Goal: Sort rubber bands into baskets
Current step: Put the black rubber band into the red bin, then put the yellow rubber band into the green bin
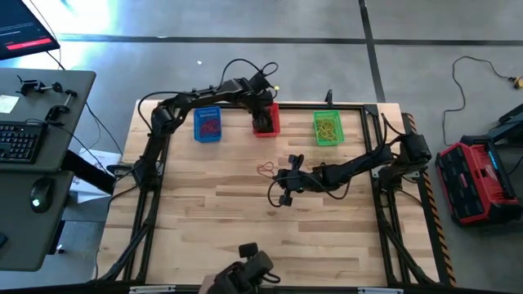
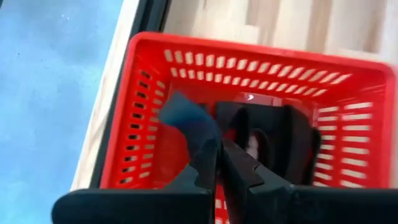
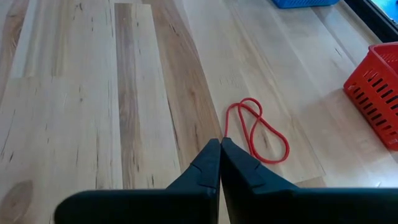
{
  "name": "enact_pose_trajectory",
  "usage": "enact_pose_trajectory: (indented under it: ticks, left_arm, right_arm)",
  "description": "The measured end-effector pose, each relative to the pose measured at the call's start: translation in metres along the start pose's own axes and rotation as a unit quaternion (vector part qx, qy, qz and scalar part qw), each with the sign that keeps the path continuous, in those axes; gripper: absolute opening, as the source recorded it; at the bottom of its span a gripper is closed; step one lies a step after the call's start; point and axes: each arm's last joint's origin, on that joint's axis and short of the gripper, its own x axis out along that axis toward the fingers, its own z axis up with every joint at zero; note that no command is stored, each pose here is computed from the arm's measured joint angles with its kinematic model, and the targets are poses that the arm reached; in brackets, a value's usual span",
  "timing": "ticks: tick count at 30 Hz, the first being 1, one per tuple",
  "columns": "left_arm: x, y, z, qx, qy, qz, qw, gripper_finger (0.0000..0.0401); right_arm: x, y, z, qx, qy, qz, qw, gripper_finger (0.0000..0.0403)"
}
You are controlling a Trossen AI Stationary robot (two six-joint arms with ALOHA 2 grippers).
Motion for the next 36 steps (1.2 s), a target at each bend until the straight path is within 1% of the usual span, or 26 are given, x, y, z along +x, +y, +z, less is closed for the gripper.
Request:
enact_pose_trajectory:
  ticks: [5, 10, 13, 16, 20, 27, 32, 36]
  left_arm:
    - [0.009, 0.009, -0.006, -0.004, 0.008, 0.002, 1.000, 0.0000]
    - [0.011, 0.014, -0.009, -0.010, 0.011, 0.005, 1.000, 0.0000]
    - [0.011, 0.016, -0.008, -0.012, 0.006, 0.017, 1.000, 0.0004]
    - [0.011, 0.015, -0.007, -0.012, 0.009, 0.019, 1.000, 0.0019]
    - [0.010, 0.011, -0.006, 0.001, 0.009, 0.017, 1.000, 0.0049]
    - [-0.003, 0.007, 0.002, 0.010, -0.011, 0.020, 1.000, 0.0095]
    - [-0.008, 0.007, 0.005, 0.005, -0.022, 0.024, 0.999, 0.0113]
    - [-0.007, 0.008, 0.002, 0.002, -0.016, 0.031, 0.999, 0.0122]
  right_arm:
    - [0.000, 0.000, 0.000, 0.000, 0.000, 0.000, 1.000, 0.0000]
    - [0.000, 0.000, -0.001, -0.001, 0.003, 0.000, 1.000, 0.0000]
    - [0.000, 0.000, -0.001, -0.001, 0.004, -0.001, 1.000, 0.0000]
    - [0.000, 0.000, -0.001, -0.001, 0.004, -0.001, 1.000, 0.0000]
    - [0.000, -0.001, -0.002, -0.003, 0.009, -0.002, 1.000, 0.0000]
    - [0.000, -0.001, -0.002, -0.004, 0.012, -0.002, 1.000, 0.0000]
    - [0.000, -0.001, -0.002, -0.004, 0.011, -0.002, 1.000, 0.0000]
    - [0.000, -0.001, -0.002, -0.004, 0.011, -0.002, 1.000, 0.0000]
